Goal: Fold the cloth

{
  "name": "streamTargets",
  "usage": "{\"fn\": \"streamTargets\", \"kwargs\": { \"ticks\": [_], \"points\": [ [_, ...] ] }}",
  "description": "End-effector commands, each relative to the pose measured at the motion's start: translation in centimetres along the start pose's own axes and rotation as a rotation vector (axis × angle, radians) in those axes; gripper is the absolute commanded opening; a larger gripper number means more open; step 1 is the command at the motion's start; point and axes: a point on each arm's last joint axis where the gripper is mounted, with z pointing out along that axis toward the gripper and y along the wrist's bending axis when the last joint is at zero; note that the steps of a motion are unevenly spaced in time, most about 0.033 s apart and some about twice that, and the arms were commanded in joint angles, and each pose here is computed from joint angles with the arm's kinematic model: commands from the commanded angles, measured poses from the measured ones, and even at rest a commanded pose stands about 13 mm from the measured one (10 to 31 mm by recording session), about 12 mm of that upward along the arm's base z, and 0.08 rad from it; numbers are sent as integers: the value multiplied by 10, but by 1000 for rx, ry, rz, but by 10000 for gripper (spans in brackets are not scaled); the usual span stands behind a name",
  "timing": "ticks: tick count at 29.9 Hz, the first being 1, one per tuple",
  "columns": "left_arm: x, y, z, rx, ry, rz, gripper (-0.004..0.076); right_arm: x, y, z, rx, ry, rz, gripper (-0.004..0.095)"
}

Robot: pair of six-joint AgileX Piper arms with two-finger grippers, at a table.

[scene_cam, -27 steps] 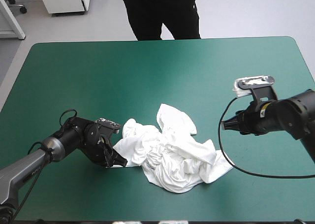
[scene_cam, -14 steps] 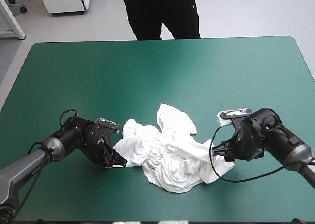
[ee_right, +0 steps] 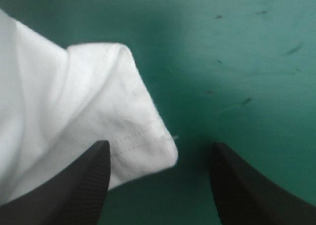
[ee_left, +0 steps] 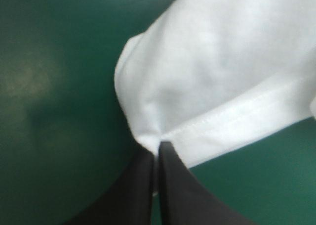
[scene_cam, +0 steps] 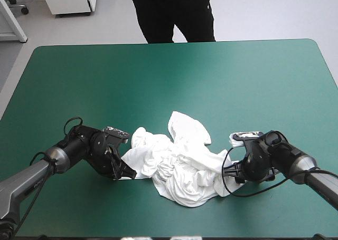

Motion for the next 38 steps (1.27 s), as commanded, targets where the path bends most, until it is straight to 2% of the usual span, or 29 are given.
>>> {"fn": "streamTargets", "kwargs": {
  "ticks": [1, 5, 9, 11, 14, 15, 20, 25, 31, 38],
  "points": [
    [-7, -8, 12, 71, -45, -62, -9, -11, 6, -1, -48, -65, 24, 563],
    [-6, -8, 12, 71, -43, -62, -9, -13, 10, 17, -50, 11, 29, 531],
    [-6, -8, 12, 71, -43, -62, -9, -13, 16, 32, -79, 88, 36, 440],
    [-7, -8, 12, 72, -45, -62, -9, -12, 19, 34, -97, 111, 55, 313],
    [-7, -8, 11, 70, -47, -60, -9, -11, 20, 33, -107, 126, 64, 16],
    [-8, -8, 10, 71, -46, -61, -9, -10, 20, 31, -106, 127, 62, -11],
    [-17, -9, -3, 66, -50, -25, -9, -6, 17, 10, -125, 72, 54, -17],
    [-35, -13, -33, 67, -83, 15, -9, -4, 6, -42, -109, -83, 60, -17],
    [-53, -15, -97, 8, -249, 80, -9, -7, -12, -128, -26, -331, 35, -17],
    [-48, -20, -195, -55, -473, 128, -9, -9, -22, -221, -20, -578, -24, -17]
  ]
}}
